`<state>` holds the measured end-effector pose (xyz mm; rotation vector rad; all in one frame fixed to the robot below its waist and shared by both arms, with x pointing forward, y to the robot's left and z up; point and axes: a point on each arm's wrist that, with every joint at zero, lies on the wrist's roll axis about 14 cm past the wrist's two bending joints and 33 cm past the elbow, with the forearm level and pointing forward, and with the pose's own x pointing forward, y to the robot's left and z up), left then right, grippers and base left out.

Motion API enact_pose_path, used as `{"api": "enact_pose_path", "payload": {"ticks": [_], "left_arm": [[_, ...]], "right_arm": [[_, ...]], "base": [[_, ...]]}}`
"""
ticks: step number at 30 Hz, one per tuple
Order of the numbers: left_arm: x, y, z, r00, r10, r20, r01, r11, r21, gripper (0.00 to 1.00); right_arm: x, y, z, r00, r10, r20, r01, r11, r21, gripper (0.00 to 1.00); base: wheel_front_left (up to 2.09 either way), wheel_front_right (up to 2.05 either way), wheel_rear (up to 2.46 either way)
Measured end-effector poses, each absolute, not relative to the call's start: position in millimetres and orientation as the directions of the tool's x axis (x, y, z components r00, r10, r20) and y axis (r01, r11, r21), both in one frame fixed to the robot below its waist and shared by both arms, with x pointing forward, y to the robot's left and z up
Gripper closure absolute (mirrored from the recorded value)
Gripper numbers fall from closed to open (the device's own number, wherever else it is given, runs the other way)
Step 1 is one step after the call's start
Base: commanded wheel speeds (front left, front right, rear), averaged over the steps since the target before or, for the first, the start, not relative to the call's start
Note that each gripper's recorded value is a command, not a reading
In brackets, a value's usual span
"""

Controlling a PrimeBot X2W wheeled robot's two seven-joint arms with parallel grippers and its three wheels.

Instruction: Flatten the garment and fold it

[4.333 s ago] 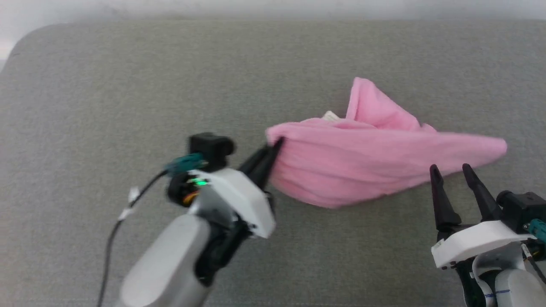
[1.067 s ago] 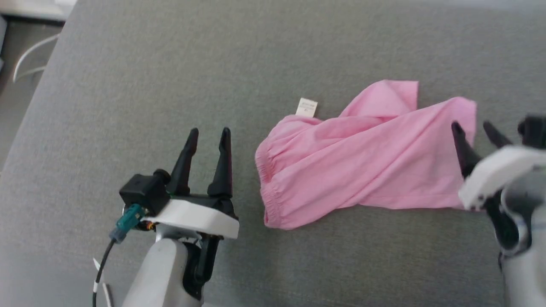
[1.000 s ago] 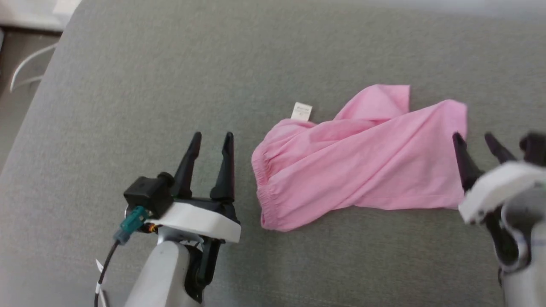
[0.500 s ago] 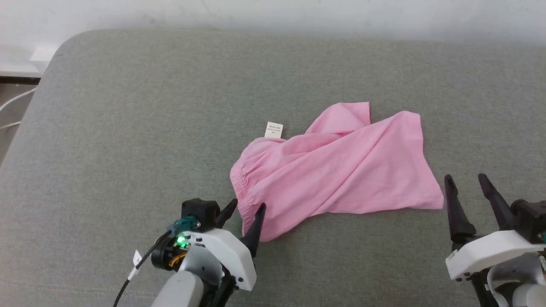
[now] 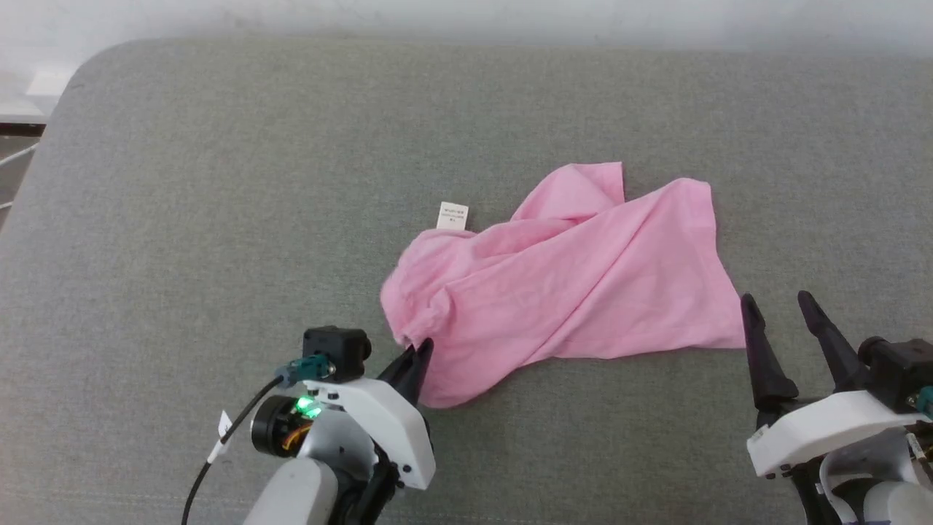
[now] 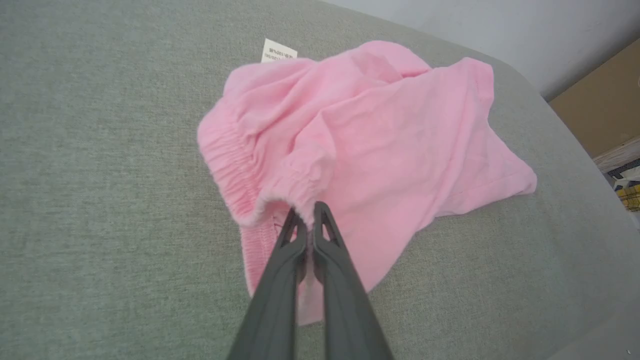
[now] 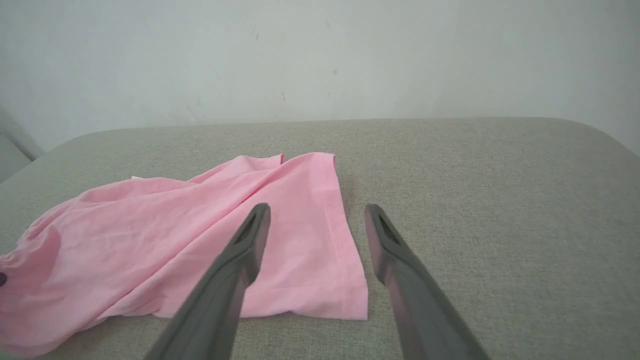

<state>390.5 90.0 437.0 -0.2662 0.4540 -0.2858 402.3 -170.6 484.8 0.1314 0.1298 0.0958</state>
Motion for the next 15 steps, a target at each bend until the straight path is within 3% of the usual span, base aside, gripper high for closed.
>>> {"api": "enact_pose_path", "payload": {"ticks": [7, 15], "left_arm": [[408, 93, 444, 0.877, -0.315, -0.362, 0.216, 0.933, -0.289, 1.0], [483, 128, 469, 0.946, -0.192, -0.26, 0.145, 0.971, -0.19, 1.0]], "right_arm": [[405, -171, 484, 0.987, 0.102, -0.122, -0.084, 0.985, 0.149, 0.0], [416, -168, 480, 0.986, 0.11, -0.125, -0.089, 0.983, 0.16, 0.0]], "base": [[0.0, 0.0, 0.0], [0.0, 0.0, 0.0]]}}
